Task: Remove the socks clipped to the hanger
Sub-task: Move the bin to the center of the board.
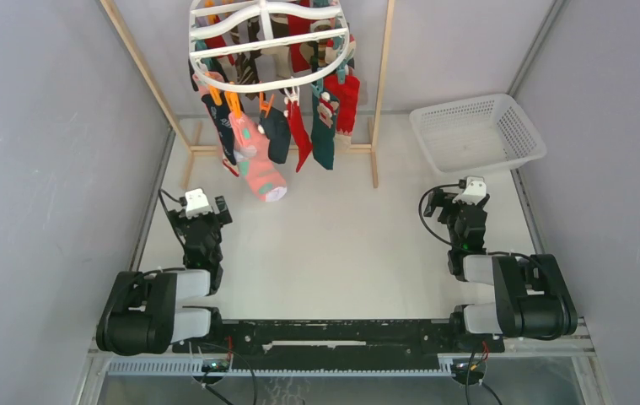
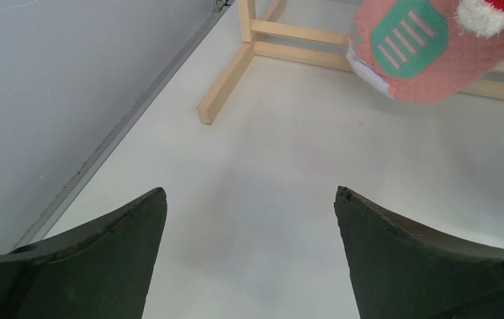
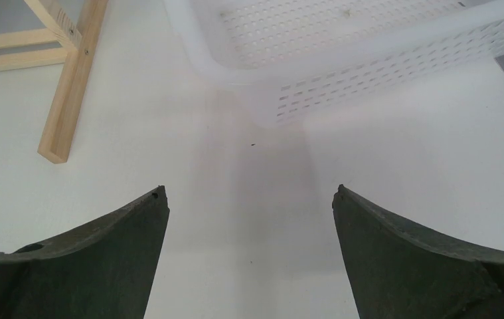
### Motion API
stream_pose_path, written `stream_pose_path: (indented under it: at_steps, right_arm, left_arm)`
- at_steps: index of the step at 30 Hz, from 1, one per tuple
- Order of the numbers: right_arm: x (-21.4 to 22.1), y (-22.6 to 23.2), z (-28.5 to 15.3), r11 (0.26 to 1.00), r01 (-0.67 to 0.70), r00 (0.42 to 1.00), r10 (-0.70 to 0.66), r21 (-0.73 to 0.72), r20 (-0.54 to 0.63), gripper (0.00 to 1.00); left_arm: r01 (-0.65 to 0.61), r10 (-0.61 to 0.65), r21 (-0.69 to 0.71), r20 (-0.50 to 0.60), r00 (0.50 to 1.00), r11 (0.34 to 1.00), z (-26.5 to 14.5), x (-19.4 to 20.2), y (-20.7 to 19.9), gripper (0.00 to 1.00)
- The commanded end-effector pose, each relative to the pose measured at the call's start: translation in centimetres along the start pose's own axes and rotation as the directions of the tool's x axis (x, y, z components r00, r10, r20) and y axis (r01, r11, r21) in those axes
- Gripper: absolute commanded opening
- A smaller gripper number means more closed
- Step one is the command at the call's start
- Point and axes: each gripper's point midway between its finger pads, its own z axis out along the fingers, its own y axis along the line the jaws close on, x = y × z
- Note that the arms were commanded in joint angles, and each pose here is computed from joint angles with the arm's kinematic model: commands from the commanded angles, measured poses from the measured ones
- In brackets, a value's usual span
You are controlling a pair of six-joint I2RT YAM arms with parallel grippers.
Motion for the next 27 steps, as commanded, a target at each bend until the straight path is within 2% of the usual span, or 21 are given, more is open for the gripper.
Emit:
stream_pose_path:
  at_steps: [1, 17, 19, 22, 27]
  right_arm:
    - [-2.2, 0.3, 0.7, 1.0, -0.016, 0.998, 0.016, -0.011, 0.058, 1.0]
    - [-2.2, 0.4, 0.7, 1.0, -0.015, 0.998, 0.016, -0.014, 0.061, 1.0]
    - [-2.1, 1.8, 0.3, 0.994, 0.04, 0.997, -0.033, -0.105, 0.067, 1.0]
    - [-2.2, 2.6, -1.1, 0.989, 0.057, 0.991, -0.04, -0.137, 0.126, 1.0]
    - [-3.7, 2.4, -3.4, 0.992, 0.096, 0.964, -0.071, -0.085, 0.254, 1.0]
  left_arm:
    - [0.049, -0.047, -0.02, 0.068, 0.997, 0.999, 1.2, -2.6, 0.0, 1.0]
    - [0.051, -0.05, -0.018, 0.076, 0.996, 0.999, 1.1, -2.8, 0.1, 1.0]
    - [0.049, -0.051, 0.02, 0.091, 0.995, 0.999, 0.7, -3.1, -0.5, 1.0]
    - [0.008, -0.022, 0.106, 0.126, 0.992, 0.994, -0.4, -3.5, -1.6, 1.0]
    - [-0.072, 0.05, 0.141, 0.154, 0.987, 0.987, -1.5, -4.5, -3.1, 1.0]
